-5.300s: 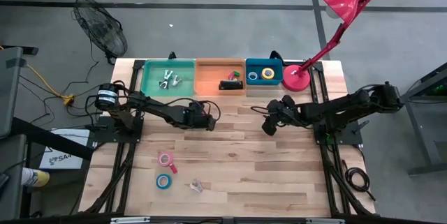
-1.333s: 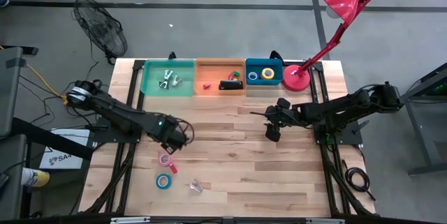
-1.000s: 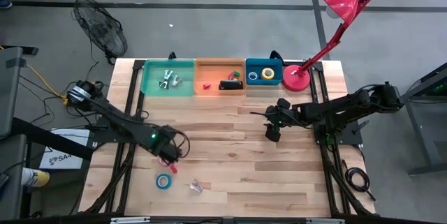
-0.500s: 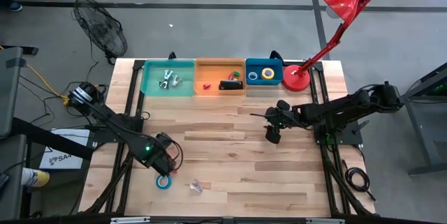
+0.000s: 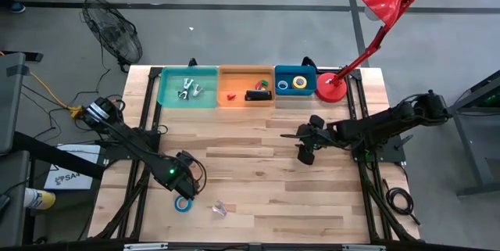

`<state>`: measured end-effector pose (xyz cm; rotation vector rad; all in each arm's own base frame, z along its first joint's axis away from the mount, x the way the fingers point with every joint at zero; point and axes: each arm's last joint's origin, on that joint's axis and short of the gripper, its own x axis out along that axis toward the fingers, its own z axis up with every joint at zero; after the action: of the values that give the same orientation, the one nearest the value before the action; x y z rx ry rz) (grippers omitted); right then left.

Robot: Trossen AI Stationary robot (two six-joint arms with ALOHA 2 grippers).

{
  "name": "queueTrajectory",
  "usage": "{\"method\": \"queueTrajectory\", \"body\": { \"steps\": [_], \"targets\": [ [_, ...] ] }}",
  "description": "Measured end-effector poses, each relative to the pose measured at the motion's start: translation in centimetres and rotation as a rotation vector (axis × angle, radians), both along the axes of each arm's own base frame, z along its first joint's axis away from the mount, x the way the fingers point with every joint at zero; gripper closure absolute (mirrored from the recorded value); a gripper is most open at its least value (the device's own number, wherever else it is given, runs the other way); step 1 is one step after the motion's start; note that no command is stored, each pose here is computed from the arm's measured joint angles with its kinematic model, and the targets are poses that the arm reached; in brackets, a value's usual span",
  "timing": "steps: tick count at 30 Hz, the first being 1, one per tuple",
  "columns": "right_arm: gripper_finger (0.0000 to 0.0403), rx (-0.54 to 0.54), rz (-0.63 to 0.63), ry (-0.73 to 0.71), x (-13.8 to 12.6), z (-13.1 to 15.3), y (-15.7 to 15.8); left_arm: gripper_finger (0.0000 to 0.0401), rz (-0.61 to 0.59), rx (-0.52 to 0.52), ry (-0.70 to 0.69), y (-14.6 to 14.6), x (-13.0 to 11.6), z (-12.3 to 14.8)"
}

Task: Pick and place Stapler, Stapler remover, tape
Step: Put the pink tape into the blue bin

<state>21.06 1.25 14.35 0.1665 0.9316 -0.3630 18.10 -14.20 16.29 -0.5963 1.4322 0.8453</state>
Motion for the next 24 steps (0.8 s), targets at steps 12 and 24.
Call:
{"method": "queueTrajectory", "body": {
  "steps": [12,24],
  "targets": [
    [0.0172,-0.027,-0.015,-0.004,0.0,0.0,0.0,0.0292,0.021,-0.036,-0.044,0.6,-0.7,-2.6],
    [0.0172,-0.061,-0.028,-0.01,0.0,0.1,-0.1,0.0364,0.003,0.015,-0.114,0.6,-0.4,-2.7]
  ]
}}
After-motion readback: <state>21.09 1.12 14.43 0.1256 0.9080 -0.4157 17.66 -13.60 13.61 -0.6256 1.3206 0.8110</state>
